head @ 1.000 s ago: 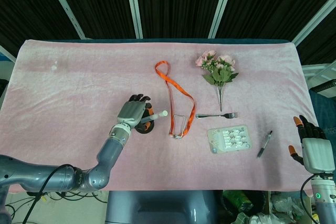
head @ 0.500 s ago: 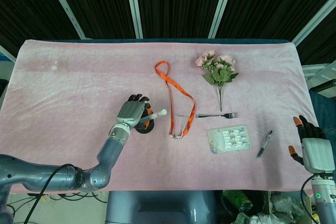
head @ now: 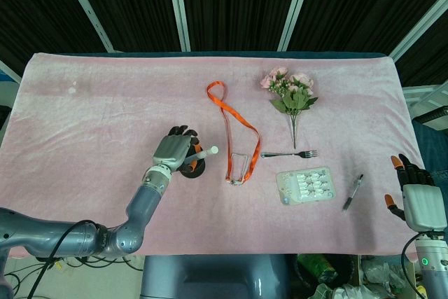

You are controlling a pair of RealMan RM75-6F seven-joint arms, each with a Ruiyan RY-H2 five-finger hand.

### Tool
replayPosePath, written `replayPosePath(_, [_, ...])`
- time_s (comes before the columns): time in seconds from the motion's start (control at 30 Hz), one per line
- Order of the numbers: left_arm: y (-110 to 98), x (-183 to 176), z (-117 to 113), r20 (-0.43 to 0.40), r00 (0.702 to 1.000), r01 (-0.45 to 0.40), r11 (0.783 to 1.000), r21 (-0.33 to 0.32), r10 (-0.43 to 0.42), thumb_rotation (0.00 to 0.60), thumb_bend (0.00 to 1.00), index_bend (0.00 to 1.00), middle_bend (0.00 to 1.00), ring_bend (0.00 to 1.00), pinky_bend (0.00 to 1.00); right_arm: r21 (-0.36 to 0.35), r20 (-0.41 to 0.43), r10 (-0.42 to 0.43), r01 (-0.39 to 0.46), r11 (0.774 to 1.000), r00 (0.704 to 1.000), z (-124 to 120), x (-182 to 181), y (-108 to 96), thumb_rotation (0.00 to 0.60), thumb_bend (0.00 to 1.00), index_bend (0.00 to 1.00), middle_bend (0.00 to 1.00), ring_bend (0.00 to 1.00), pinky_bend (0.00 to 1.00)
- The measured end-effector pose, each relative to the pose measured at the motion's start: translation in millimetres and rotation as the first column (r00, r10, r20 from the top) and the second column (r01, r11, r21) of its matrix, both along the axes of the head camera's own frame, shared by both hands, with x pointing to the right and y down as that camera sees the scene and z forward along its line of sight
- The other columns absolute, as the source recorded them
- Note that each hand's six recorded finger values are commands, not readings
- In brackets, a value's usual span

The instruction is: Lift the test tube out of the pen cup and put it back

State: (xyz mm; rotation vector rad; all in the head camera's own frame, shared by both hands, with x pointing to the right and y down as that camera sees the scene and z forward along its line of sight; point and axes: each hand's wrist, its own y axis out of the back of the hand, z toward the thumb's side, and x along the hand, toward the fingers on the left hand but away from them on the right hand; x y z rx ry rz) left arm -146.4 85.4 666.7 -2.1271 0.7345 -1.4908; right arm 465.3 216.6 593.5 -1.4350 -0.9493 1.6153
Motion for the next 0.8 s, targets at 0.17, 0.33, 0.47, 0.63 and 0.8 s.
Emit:
replayPosePath(0.17, [0, -8, -19, -0.05, 0.999, 0.01, 1.0, 0.014, -0.009, 0.6, 0.45, 0.53, 0.18, 0.0, 0.0, 0.0, -0.003, 0.0, 0.0, 1.0, 1.0, 0, 0, 0, 0.6, 0.23, 0.09, 0.06, 0.15, 0.2])
replayPosePath(0.33, [-4, -25, -41, -0.089, 0.995, 0.038, 0.999, 0.033, -0.035, 0.6, 0.45, 0.53, 0.18, 0.0, 0.0, -0.001, -0.007, -0.003, 0.003, 1.0, 1.0, -1, -1, 1, 0.6, 0.23, 0.09, 0.06, 0.15, 0.2])
replayPosePath(0.47, [-15, -33, -56, -0.127, 0.989, 0.079, 0.995, 0.062, -0.07, 0.6, 0.45, 0.53, 0.18, 0.0, 0.0, 0.001, -0.008, 0.002, -0.002, 1.0, 1.0, -1, 0, 0, 0.6, 0.23, 0.09, 0.06, 0.15, 0.19])
replayPosePath(0.63, [-27, -45, -73, -0.168, 0.982, 0.111, 0.988, 0.107, -0.092, 0.6, 0.45, 0.53, 0.19, 0.0, 0.0, 0.0, -0.013, 0.008, -0.008, 1.0, 1.0, 0, 2, 0, 0.6, 0.23, 0.09, 0.06, 0.15, 0.2])
replayPosePath(0.8, [-37, -64, -86, -0.145, 0.987, 0.09, 0.976, 0.198, -0.062, 0.6, 0.45, 0.53, 0.19, 0.0, 0.0, -0.004, -0.019, 0.008, -0.008, 1.0, 1.0, 1, 2, 0, 0.6, 0.23, 0.08, 0.06, 0.15, 0.2])
